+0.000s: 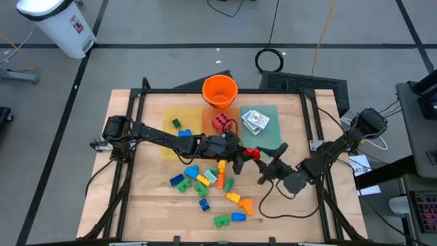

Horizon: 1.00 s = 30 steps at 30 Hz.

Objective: Pick & Place Toys
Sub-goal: Put the red game piece into the yellow bin

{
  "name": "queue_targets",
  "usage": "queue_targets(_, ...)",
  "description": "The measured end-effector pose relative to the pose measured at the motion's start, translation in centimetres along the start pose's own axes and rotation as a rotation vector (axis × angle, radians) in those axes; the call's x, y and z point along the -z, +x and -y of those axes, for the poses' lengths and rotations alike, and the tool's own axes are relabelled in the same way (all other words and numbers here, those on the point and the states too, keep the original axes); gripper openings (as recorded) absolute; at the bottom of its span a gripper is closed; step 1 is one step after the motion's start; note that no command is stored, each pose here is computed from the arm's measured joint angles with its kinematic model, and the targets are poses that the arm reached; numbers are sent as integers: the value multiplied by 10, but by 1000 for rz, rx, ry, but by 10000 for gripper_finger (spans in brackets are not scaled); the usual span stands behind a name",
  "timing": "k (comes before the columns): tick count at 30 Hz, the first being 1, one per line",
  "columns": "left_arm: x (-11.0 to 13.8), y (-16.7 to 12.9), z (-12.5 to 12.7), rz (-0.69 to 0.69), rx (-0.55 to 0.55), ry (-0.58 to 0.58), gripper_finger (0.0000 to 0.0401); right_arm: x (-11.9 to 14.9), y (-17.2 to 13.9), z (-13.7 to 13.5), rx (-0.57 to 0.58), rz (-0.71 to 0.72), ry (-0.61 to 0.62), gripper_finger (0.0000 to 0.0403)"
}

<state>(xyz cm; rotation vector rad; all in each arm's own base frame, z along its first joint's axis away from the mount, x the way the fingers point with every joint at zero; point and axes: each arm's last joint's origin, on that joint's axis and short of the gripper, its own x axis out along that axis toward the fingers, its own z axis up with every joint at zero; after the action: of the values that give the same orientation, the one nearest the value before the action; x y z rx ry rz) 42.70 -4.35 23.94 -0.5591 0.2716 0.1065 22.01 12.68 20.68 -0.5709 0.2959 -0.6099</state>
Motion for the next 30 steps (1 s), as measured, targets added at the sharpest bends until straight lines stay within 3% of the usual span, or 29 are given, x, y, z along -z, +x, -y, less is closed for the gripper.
queue_targets(2,-2,-1,0,7,-1,5,135,-4,-7,6,45,2,71,194)
queue_targets(5,-3,-2,2,12,5,12,135,-13,-22,18,12,43,188,226)
queue_targets(10,1,-2,-4,-31,-27,32,135,-24,-46,39,-233,132,395,265)
queue_targets(12,-9,-6,-3,9,-17,29,135,-22,-52,45,-321,134,412,274)
queue_targets(15,-22,-18,-2,6,-37,58,135,-17,-60,54,-365,116,455,281)
queue_targets(21,-56,-81,25,92,-206,196,135,-11,-71,66,-415,107,468,271)
queue_targets(25,-52,-116,34,123,-328,245,135,-10,-75,71,-437,115,466,260)
queue_targets(30,-36,-146,32,163,-396,237,135,-4,-78,74,-453,121,476,250)
